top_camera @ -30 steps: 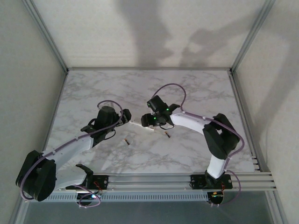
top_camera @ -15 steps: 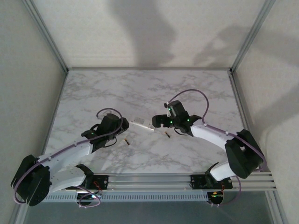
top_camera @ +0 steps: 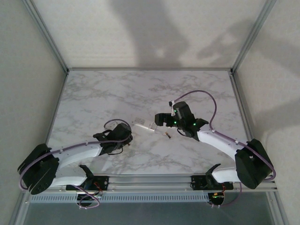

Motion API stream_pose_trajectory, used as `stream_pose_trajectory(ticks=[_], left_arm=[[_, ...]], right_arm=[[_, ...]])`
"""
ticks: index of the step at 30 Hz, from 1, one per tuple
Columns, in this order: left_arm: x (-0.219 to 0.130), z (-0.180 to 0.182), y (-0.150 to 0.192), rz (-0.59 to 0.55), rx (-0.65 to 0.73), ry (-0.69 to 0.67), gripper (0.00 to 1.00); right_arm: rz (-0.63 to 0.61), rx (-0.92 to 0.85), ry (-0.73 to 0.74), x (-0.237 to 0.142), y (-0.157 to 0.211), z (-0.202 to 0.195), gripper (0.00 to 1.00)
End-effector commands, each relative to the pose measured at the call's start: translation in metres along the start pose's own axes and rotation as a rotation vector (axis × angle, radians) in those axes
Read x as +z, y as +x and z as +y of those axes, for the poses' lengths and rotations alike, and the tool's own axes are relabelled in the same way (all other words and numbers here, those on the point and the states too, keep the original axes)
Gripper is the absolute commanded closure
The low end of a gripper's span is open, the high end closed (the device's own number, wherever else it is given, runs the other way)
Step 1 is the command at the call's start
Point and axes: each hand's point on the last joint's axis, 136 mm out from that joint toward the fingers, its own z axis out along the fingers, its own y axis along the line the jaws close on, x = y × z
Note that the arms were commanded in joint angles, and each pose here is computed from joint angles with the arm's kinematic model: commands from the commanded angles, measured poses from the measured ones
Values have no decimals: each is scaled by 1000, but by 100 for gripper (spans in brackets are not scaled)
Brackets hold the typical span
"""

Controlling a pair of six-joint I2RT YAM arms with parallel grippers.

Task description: Load the batteries into the remote control

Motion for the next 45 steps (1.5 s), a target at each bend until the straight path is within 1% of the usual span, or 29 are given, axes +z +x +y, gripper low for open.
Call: stream_pose_trajectory(ticks=[1,10,16,19,26,33,37,40,45], left_arm=[[8,19,10,18,-17,-96,56],[17,14,12,21,19,-135,58],[22,11,11,27,50,-169,63],[24,9,13,39,50,-167,66],[22,-4,10,42,78,-167,67],[32,6,20,78,97,-200,70],[30,4,18,72,100,-187,83],[22,-4,8,39,113,-168,88],[10,-24,-6,-13,166,-109,89]], right_arm=[[-22,19,9,-5,-3,-4,1],[-16,26,10,-3,-1,-5,1],[-2,32,7,0,1,-4,1],[0,33,8,1,2,-5,1],[6,36,8,2,3,-4,1],[5,38,13,2,2,-5,1],[8,39,13,2,3,-6,1],[5,39,16,2,2,-6,1],[8,41,18,3,3,-7,1]])
